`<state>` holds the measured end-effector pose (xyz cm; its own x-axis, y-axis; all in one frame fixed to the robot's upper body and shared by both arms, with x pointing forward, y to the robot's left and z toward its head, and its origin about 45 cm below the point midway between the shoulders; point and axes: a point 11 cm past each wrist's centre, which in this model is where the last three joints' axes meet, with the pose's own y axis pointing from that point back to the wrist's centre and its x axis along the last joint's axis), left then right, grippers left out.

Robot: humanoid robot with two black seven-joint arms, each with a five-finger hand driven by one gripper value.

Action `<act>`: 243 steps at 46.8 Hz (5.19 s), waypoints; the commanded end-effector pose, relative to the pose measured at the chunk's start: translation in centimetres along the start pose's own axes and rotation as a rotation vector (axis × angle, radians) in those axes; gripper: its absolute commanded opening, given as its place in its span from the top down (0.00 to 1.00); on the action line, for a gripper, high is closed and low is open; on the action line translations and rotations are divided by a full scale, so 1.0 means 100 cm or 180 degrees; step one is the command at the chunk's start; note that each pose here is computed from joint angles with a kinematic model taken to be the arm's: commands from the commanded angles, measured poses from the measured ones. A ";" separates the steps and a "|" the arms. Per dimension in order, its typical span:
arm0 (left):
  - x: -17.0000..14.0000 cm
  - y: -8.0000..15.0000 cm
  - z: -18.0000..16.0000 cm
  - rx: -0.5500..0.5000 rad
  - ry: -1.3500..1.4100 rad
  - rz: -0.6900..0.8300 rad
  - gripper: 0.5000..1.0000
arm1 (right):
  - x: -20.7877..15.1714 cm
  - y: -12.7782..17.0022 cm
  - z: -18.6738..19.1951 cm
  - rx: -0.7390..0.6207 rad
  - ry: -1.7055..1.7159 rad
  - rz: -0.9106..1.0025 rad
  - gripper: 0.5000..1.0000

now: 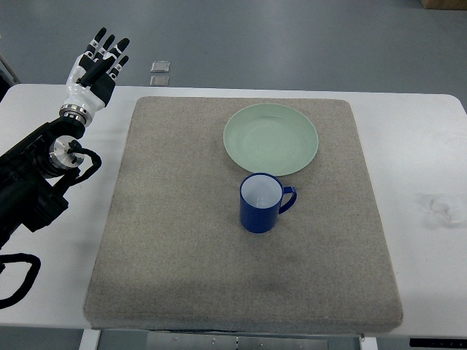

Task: Place cup left of plate with left hand
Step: 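Swing the left hand from its raised pose toward the blue mug, then reach the left hand forward and wrap fingers around the blue mug, then close the left hand fingers firmly around the mug body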

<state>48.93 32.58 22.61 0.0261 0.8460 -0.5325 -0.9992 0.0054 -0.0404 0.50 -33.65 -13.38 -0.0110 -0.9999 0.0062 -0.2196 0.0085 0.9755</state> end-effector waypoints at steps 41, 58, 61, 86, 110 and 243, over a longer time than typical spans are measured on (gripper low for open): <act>-0.056 0.030 -0.022 0.0696 -0.0602 -0.1326 0.01 | 0.000 0.000 0.000 0.0000 0.0000 0.0000 0.14; -0.052 0.069 -0.022 0.1201 -0.1297 -0.2036 0.01 | 0.000 0.000 0.000 0.0000 0.0000 0.0000 0.14; -0.050 0.076 -0.020 0.1265 -0.1363 -0.2158 0.01 | 0.000 0.000 0.000 0.0000 0.0000 0.0000 0.14; -0.051 0.102 -0.039 0.1560 -0.1649 -0.2560 0.01 | 0.000 0.000 0.000 0.0000 0.0000 0.0000 0.14; -0.082 0.128 -0.072 0.1684 -0.1614 -0.2993 0.01 | 0.000 0.000 0.000 0.0000 0.0000 0.0000 0.14; -0.140 0.134 -0.148 0.1619 -0.1810 -0.3246 0.02 | 0.000 0.000 0.000 0.0000 0.0000 0.0000 0.14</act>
<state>35.68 12.87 17.15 0.8964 0.4432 -0.0097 -0.4348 0.8833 0.1754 0.51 -33.65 -13.38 -0.0110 -0.9999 0.0062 -0.2197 0.0085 0.9755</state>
